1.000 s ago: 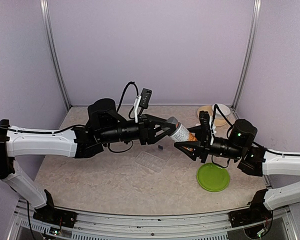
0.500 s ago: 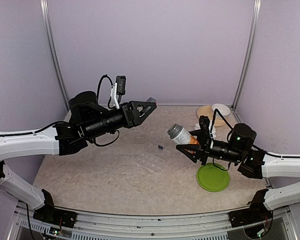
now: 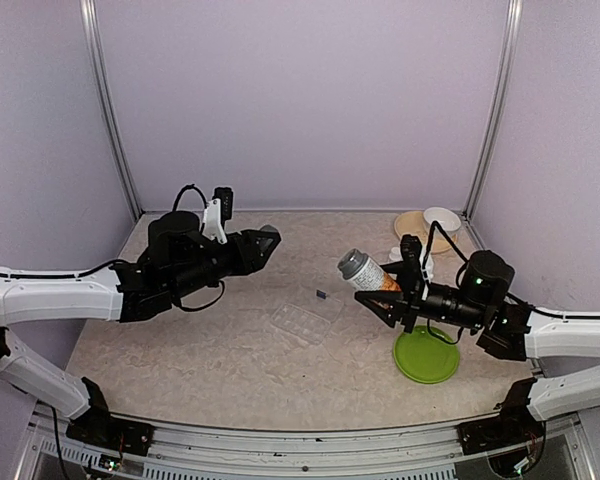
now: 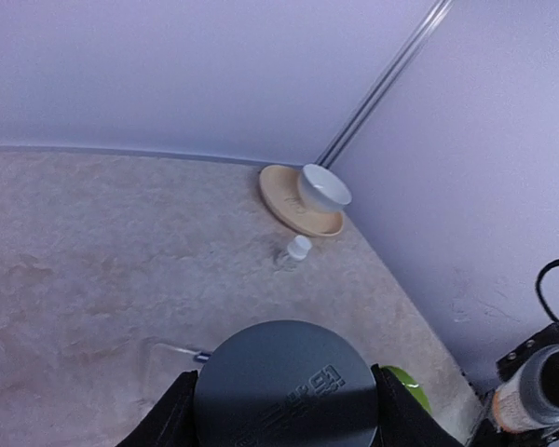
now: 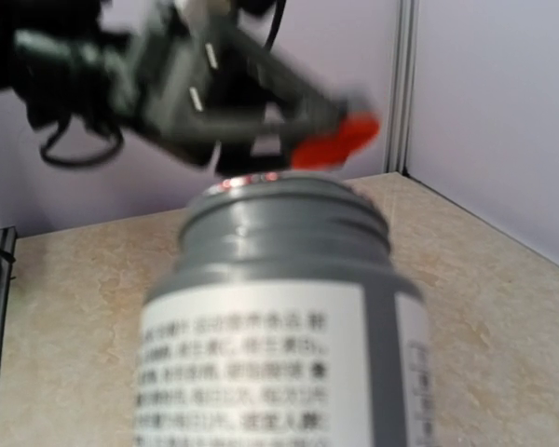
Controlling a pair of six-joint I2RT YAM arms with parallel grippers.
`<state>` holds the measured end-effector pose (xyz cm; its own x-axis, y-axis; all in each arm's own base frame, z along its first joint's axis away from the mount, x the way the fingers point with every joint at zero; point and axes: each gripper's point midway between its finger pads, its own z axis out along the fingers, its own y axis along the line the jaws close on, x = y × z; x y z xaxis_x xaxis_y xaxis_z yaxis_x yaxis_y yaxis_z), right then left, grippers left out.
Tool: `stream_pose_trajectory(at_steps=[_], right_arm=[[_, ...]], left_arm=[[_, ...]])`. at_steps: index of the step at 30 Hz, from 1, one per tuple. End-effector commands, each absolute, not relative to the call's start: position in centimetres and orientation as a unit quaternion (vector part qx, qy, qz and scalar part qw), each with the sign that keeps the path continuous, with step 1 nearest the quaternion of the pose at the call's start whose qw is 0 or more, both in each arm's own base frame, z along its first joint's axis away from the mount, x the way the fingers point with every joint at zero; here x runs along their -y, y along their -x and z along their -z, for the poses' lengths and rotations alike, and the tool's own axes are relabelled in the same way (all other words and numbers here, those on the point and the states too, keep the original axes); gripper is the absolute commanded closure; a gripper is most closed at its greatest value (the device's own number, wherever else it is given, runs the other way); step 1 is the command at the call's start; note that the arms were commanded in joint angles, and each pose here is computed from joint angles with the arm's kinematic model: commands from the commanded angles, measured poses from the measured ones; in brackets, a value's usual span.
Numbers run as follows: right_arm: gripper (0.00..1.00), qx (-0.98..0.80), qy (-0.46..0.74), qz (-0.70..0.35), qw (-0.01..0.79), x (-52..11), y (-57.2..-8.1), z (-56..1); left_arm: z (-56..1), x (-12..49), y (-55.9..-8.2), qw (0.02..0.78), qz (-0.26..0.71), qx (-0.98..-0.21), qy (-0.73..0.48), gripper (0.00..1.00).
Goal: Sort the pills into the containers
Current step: Place the lid of the pill bottle at the center of the board.
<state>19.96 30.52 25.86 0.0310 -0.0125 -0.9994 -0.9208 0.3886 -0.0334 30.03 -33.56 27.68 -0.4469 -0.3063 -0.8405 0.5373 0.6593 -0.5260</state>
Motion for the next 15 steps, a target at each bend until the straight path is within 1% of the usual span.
stream_pose_trajectory(at_steps=[1, 7, 15], right_arm=[[1.00, -0.575, 0.393, -0.376, 0.611, -29.9, -19.9, -26.2], [1.00, -0.582, 0.392, -0.376, 0.605, -29.7, -19.9, -25.1], [1.00, -0.597, 0.391, -0.371, 0.594, -29.4, -20.0, -23.7]], left_arm=[[-23.8, 29.5, -31.7, 0.536, 0.325, -0.777, -0.054, 0.48], [-19.4, 26.4, -32.9, 0.534, 0.268, -0.801, -0.043, 0.49], [-14.2, 24.2, -33.9, 0.518, 0.222, -0.825, -0.032, 0.49]])
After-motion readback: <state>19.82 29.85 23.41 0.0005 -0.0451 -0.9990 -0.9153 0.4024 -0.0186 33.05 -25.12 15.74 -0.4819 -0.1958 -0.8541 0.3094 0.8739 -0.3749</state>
